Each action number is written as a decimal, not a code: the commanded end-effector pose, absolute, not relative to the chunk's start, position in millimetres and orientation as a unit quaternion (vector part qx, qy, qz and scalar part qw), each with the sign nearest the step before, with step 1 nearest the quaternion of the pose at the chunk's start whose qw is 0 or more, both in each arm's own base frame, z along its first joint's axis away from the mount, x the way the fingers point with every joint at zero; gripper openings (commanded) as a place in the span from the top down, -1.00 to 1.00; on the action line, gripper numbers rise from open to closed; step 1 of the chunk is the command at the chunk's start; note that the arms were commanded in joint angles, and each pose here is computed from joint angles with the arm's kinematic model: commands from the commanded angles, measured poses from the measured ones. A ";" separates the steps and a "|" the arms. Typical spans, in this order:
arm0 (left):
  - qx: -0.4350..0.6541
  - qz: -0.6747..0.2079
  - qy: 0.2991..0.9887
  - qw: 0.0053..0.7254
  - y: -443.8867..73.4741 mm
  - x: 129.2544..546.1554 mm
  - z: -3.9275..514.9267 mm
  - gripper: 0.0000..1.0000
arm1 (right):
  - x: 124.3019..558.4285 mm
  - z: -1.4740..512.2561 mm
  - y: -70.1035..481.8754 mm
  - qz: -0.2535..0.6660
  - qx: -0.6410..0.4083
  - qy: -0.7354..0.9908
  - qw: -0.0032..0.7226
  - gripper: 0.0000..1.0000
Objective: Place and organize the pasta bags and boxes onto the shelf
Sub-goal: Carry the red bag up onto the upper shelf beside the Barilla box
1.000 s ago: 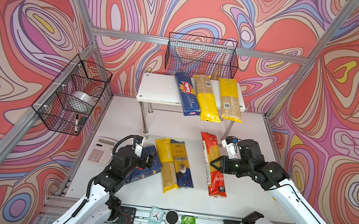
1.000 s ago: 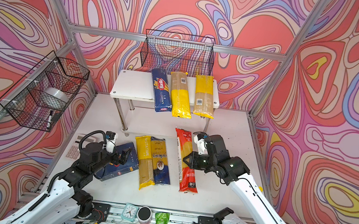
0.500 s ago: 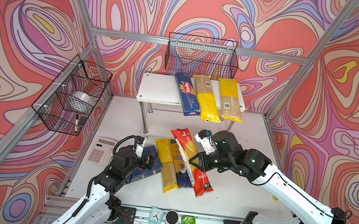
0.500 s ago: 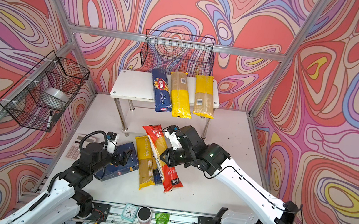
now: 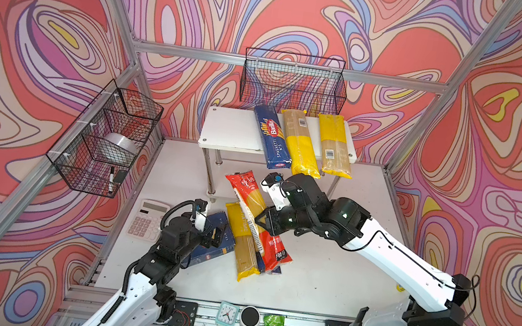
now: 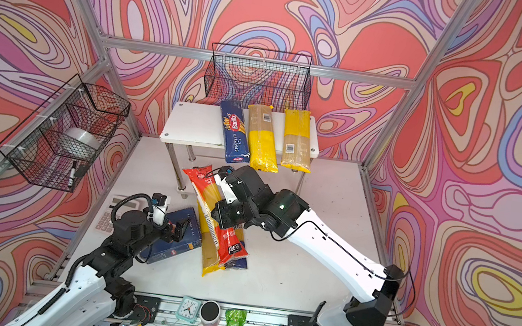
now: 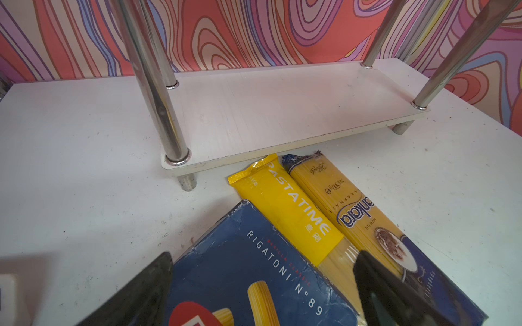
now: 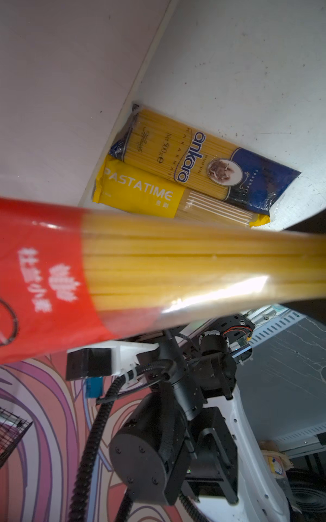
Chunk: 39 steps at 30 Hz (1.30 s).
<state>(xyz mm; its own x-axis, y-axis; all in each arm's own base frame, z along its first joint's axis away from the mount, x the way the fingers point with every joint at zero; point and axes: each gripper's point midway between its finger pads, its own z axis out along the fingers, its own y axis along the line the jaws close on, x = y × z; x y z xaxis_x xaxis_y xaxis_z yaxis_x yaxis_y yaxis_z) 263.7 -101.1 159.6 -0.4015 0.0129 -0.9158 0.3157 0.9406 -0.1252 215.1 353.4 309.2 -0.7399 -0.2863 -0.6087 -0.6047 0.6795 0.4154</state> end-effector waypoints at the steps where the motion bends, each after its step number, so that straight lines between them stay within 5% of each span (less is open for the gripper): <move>1: 0.100 -0.136 0.834 0.525 -99.6 262.5 152.6 -1.00 | 230.8 358.3 364.4 0.341 -0.241 0.848 0.325 0.95; 39: 0.096 -0.139 0.828 0.534 -96.6 255.6 155.4 -1.00 | 352.6 442.5 403.5 0.330 -0.175 0.809 0.455 0.91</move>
<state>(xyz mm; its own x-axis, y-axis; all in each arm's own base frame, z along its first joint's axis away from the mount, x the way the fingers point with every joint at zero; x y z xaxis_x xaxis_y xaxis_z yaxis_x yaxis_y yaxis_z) 258.0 -101.4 164.9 -0.3875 0.0074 -0.9218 0.3288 0.9353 -0.1307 335.1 412.4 380.3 -0.6149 -0.1485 -0.7745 -0.5716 0.7605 0.3080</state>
